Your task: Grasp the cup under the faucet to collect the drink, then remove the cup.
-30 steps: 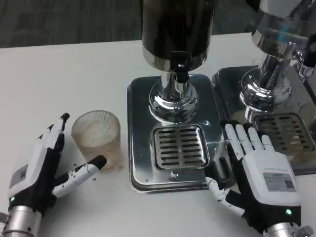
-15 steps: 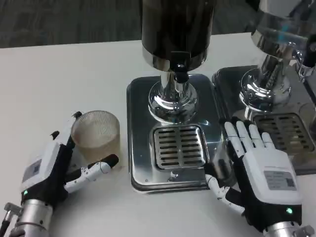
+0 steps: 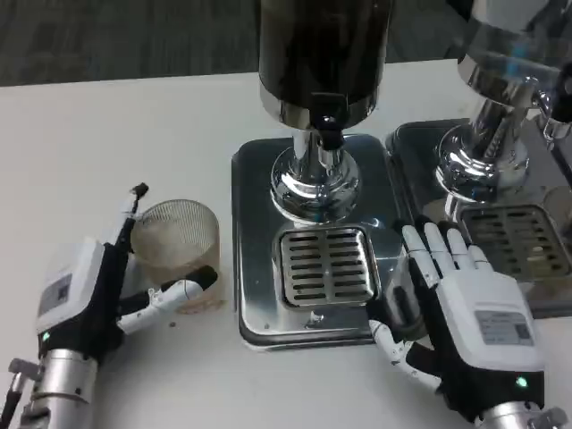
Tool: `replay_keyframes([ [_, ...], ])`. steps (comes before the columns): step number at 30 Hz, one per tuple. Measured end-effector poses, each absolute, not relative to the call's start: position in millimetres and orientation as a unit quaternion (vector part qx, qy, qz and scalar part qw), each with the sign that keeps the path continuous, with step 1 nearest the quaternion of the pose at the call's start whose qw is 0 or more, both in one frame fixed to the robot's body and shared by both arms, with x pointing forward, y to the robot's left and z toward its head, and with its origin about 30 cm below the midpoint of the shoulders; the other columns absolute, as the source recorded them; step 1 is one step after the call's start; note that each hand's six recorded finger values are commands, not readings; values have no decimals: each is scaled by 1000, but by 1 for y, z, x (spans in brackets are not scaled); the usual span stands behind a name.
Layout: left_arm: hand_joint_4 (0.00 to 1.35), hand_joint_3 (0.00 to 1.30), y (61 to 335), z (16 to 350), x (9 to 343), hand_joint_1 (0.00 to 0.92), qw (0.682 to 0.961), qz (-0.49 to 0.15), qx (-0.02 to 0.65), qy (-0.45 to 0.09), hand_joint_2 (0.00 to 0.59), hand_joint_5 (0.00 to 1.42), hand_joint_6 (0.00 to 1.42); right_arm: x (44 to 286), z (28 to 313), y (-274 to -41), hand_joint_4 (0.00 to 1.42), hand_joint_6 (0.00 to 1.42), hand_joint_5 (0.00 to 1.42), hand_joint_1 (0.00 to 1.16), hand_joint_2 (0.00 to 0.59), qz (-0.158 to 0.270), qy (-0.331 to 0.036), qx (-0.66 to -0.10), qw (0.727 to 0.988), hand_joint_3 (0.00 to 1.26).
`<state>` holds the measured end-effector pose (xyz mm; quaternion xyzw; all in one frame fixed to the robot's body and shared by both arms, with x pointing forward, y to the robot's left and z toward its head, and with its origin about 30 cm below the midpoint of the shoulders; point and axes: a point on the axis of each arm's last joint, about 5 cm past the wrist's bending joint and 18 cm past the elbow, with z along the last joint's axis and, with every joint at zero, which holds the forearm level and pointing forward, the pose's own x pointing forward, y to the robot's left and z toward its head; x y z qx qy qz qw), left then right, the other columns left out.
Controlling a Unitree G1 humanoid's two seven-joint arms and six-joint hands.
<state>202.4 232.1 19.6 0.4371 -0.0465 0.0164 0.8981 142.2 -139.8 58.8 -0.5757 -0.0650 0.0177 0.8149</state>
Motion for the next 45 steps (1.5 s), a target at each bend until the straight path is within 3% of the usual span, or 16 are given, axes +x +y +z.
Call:
replay_keyframes([
  [4,547,305,231,21,205,408,895,22,442,-57,88,781,1001,142,59,-140,0,76,0,328,416,18,-64,-575,816,60],
  [9,654,421,230,20,205,486,892,29,447,-63,96,887,1085,142,59,-140,0,89,0,334,416,18,-63,-574,816,64],
  [23,850,616,228,12,196,536,875,71,471,-90,65,1046,1255,143,59,-140,0,94,0,338,416,17,-64,-572,818,64],
  [37,884,674,225,13,197,590,873,89,469,-104,78,1077,1311,143,59,-140,0,97,0,340,416,16,-62,-568,820,47],
  [45,889,689,222,15,198,696,871,102,464,-124,44,1063,1339,144,59,-140,0,99,0,334,421,16,-62,-568,821,45],
])
